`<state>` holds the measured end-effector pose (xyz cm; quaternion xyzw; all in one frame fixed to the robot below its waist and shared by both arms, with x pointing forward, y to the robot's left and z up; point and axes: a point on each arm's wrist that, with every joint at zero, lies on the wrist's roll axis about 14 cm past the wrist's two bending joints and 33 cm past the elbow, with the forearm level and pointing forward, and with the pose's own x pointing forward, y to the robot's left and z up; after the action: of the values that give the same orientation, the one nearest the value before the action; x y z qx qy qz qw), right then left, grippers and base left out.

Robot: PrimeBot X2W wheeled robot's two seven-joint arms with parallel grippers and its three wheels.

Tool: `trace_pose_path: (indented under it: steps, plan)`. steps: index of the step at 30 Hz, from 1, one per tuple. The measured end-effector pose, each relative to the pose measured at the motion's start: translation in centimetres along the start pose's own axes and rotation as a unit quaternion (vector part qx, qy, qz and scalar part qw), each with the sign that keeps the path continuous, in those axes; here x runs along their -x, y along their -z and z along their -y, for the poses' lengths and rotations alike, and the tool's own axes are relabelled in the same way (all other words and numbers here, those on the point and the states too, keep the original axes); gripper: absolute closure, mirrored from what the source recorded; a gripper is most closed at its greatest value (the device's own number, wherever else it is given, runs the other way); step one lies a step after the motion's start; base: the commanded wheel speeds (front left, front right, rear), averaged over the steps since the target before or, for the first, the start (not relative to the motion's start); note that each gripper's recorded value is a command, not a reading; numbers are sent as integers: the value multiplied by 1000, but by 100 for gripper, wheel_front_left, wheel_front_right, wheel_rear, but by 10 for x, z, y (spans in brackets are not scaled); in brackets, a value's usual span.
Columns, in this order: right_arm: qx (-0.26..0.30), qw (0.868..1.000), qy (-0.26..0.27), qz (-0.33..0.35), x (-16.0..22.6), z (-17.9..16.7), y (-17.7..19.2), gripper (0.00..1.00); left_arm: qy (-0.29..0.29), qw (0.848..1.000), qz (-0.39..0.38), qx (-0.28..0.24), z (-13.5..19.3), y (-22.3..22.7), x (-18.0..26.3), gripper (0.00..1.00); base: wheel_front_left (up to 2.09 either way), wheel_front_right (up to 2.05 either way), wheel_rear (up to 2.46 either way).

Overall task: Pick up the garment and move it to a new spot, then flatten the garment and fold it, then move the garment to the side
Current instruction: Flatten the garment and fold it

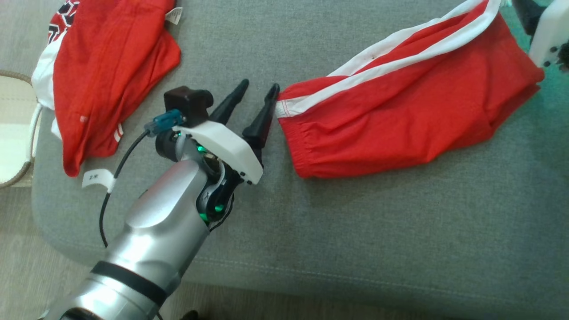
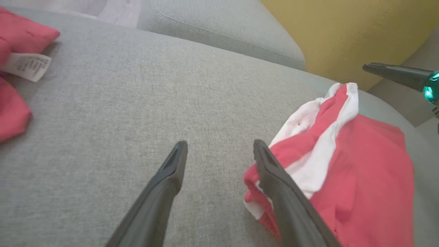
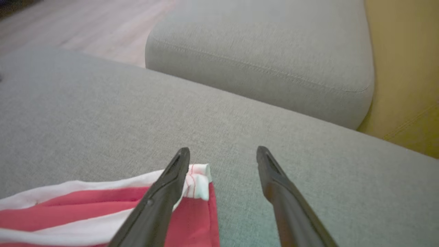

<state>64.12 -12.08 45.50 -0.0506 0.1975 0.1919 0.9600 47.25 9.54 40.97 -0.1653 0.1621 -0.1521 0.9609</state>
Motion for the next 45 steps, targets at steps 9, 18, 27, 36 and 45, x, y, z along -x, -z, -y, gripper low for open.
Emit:
trace_pose_path:
  steps: [9,18,27,36,45]
  plan:
    - [-46,989,6,139,37,-9,-51,0,-48,990,127,-19,0,-75,22,0,0,0,0]
    - [-41,976,3,215,93,-22,-60,0,-73,976,203,-38,6,-103,67,0,0,0,0]
    - [-38,961,29,272,160,-30,-53,0,-95,964,245,-48,12,-105,112,0,0,0,0]
    - [-67,963,69,251,213,-48,18,0,-81,970,219,-72,26,-75,127,0,0,0,0]
    - [-106,961,98,236,238,-62,53,0,-82,975,195,-63,34,-50,140,0,0,0,0]
